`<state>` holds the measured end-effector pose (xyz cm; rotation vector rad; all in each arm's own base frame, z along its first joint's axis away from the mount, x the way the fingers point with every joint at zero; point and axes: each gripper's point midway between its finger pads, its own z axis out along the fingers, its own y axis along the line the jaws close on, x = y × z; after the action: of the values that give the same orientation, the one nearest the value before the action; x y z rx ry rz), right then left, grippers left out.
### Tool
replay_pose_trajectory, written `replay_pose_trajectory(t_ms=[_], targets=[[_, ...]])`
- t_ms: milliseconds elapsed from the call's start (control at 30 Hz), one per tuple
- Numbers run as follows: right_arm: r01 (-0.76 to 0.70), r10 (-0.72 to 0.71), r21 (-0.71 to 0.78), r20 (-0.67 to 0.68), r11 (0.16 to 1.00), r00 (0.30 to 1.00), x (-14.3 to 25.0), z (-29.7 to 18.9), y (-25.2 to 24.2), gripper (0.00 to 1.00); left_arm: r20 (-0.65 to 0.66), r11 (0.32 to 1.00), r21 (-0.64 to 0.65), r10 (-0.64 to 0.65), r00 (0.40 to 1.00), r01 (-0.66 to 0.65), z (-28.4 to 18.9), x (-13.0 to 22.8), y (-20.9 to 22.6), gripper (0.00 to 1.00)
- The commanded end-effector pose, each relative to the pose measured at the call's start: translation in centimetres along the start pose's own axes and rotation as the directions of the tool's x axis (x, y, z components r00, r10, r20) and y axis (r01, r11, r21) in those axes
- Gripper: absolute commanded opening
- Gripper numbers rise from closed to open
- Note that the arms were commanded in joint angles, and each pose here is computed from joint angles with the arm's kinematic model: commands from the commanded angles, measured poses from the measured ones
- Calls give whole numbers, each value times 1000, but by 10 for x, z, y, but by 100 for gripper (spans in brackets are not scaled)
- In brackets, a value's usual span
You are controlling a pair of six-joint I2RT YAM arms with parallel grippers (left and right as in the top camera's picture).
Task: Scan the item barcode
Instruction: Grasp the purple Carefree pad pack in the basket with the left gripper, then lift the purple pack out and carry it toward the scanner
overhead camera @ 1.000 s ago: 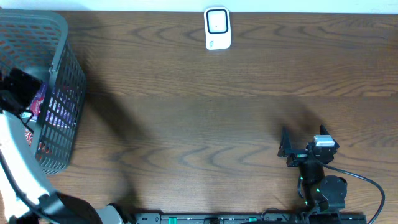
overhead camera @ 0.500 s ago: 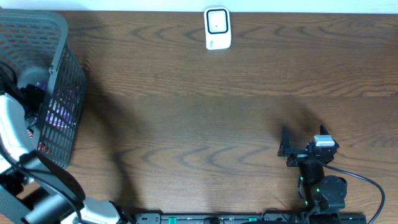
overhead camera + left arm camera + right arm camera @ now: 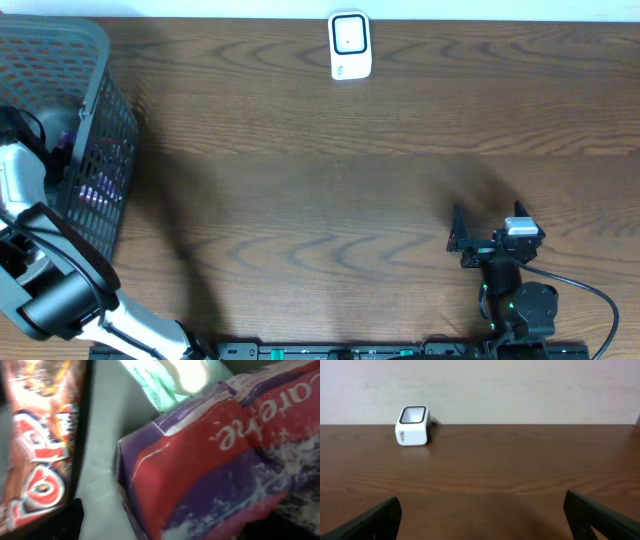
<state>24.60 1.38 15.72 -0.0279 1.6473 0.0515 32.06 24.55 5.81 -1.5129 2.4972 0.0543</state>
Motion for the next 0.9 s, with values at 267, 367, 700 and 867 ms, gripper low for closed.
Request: replay_pose_trajectory(t_ms=[267,367,700,867], targets=[[-10,10,-8,-1,1000,1000,1,0,2,99,-51,995,83,68,996,-63,4,9,-14,7],[-10,10,-8,-1,1000,1000,1,0,2,99,-20,985,158,70,997,-66,-19,7,-26,7],[-10,10,-8,-1,1000,1000,1,0,2,99,312,892,448,-92,946,-61,-173,-24,-60,7],[-10,10,-8,-1,1000,1000,1,0,2,99,428,821,567,-236,872,-56,-256,-21,-57,7]])
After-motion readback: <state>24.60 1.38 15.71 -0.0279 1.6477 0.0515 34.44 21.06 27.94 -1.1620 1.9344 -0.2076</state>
